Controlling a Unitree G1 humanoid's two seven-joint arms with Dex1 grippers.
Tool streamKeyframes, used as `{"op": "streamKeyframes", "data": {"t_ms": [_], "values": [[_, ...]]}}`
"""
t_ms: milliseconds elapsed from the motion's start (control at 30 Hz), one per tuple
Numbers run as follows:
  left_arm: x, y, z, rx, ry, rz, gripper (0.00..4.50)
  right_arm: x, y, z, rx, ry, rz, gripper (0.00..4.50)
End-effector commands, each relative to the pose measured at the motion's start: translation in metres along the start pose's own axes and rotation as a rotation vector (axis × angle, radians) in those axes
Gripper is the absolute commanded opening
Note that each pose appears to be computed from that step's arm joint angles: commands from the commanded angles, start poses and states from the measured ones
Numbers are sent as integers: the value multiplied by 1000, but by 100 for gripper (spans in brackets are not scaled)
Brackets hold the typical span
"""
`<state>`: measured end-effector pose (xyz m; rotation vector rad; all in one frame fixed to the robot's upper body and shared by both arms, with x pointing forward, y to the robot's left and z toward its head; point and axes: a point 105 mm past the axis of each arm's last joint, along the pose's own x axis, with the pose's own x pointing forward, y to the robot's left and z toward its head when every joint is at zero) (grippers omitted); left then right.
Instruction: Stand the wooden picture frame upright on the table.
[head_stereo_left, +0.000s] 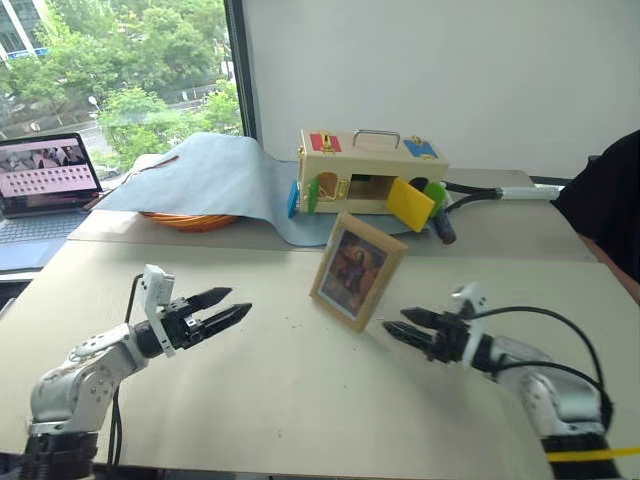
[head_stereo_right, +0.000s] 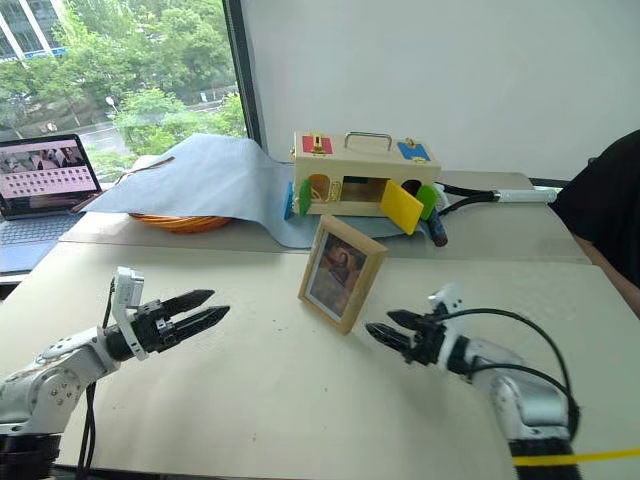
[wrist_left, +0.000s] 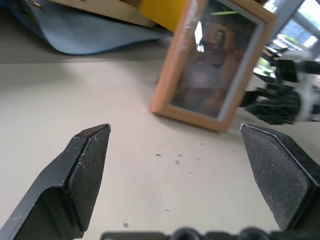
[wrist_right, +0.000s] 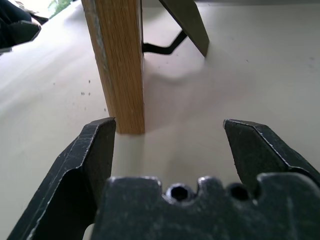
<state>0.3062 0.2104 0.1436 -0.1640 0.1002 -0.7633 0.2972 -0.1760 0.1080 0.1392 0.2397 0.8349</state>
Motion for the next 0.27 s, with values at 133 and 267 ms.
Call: {"op": "streamKeyframes", "data": {"t_ms": [133, 267], "values": [[5, 18, -25, 288, 104, 267, 450, -31, 7, 27, -286, -70, -127, 404], [10, 5, -41, 202, 117, 194, 450, -37, 4, 26, -267, -128, -261, 404]]}}
